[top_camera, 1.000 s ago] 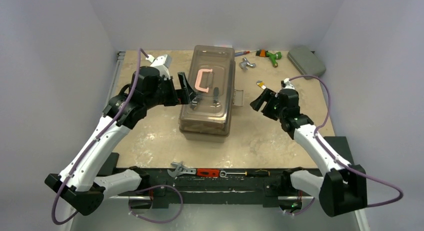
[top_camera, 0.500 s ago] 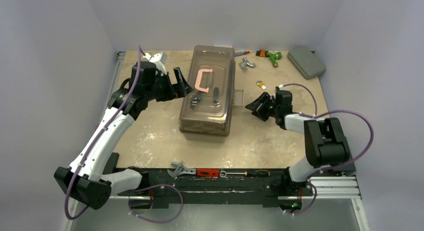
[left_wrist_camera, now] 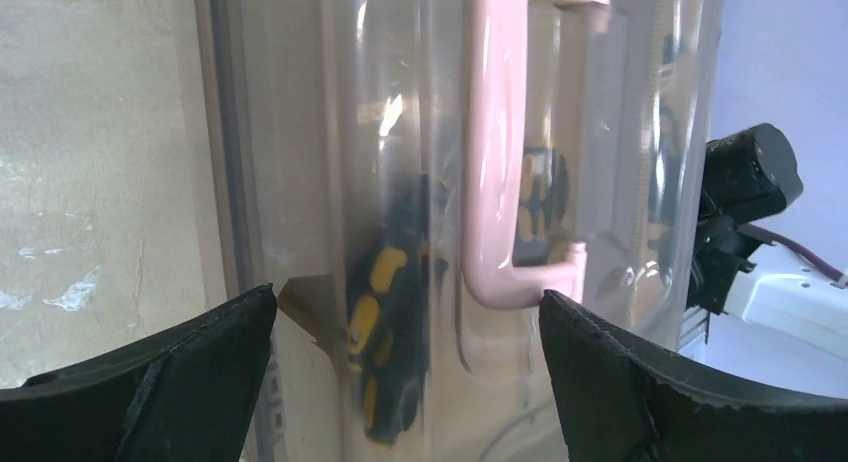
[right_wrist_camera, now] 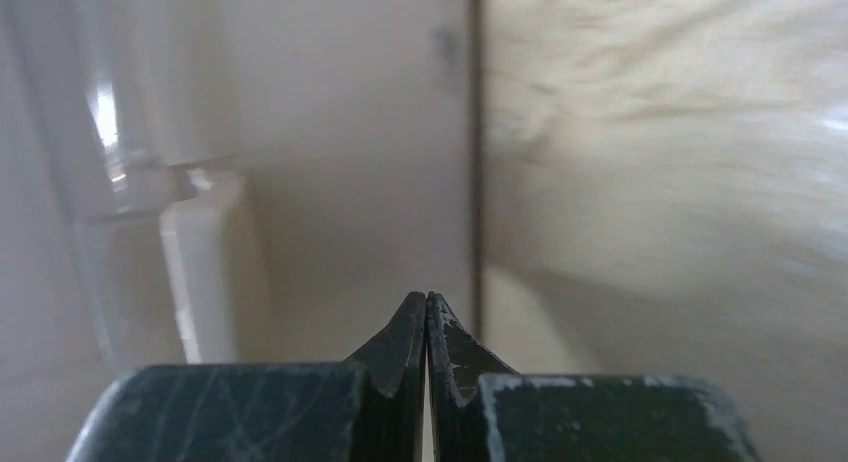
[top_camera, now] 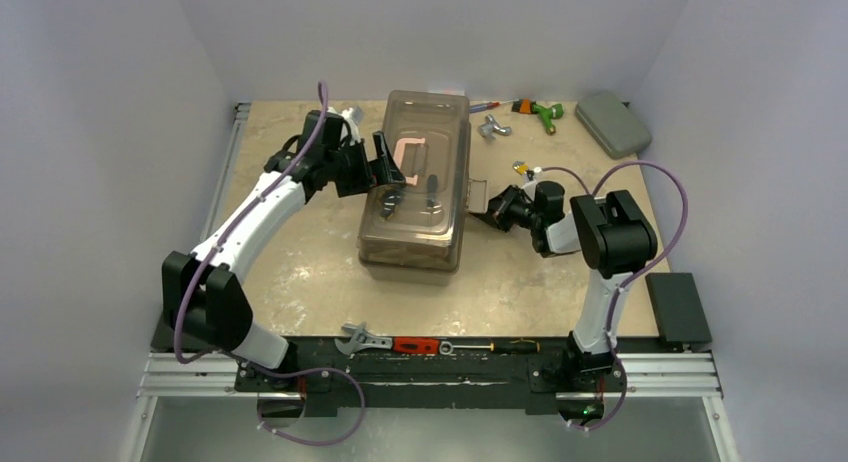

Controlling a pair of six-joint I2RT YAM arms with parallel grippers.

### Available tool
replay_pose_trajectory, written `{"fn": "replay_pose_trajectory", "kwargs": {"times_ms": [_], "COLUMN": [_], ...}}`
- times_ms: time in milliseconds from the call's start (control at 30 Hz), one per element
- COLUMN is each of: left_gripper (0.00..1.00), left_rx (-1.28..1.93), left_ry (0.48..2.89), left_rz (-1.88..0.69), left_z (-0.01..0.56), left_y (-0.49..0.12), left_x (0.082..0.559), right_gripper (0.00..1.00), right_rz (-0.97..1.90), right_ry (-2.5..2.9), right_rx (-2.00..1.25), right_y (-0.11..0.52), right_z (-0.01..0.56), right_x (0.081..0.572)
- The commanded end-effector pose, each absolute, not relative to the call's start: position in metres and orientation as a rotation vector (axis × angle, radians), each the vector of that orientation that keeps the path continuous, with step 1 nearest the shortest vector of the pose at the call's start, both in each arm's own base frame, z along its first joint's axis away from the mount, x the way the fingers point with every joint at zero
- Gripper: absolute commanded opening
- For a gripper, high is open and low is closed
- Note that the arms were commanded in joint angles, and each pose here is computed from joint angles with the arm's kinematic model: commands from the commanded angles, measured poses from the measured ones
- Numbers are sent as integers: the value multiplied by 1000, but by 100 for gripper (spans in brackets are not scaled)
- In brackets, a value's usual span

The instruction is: Pack the tool kit

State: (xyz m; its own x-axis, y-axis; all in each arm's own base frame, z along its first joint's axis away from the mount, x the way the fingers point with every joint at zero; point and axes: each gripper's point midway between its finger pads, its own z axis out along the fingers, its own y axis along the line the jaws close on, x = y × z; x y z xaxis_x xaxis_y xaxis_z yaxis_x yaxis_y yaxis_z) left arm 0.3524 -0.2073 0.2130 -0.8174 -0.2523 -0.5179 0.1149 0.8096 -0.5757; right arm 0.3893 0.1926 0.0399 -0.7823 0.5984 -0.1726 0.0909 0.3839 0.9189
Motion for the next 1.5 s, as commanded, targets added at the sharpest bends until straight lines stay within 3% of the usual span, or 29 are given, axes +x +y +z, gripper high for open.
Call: {"fn": "replay_pose_trajectory", "kwargs": {"times_ms": [0,267,467,1133,1467], "left_gripper": [99,94,91,89,89], "left_rx": [-56,-35,-43,-56,-48], "left_ry": [2299,2337,2369,2450,2460], "left_rz": [-909,-972,-975,-942,-920], "left_z": [237,214,198,155,153], "left_y": [-218,-231,-232,-230,-227], "left_x": [372,380,380,376,373], "right_gripper": [0,0,0,0,0], "right_rz": [1728,1852,1779,447,71], "right_ry": [1824,1651,1757,2505,2559], "right_rx": [294,99,80,-85,-157], "right_y": [226,240,251,259,245], "right_z": [132,184,182,109,83], "right_x": [392,370,371,401,402]}}
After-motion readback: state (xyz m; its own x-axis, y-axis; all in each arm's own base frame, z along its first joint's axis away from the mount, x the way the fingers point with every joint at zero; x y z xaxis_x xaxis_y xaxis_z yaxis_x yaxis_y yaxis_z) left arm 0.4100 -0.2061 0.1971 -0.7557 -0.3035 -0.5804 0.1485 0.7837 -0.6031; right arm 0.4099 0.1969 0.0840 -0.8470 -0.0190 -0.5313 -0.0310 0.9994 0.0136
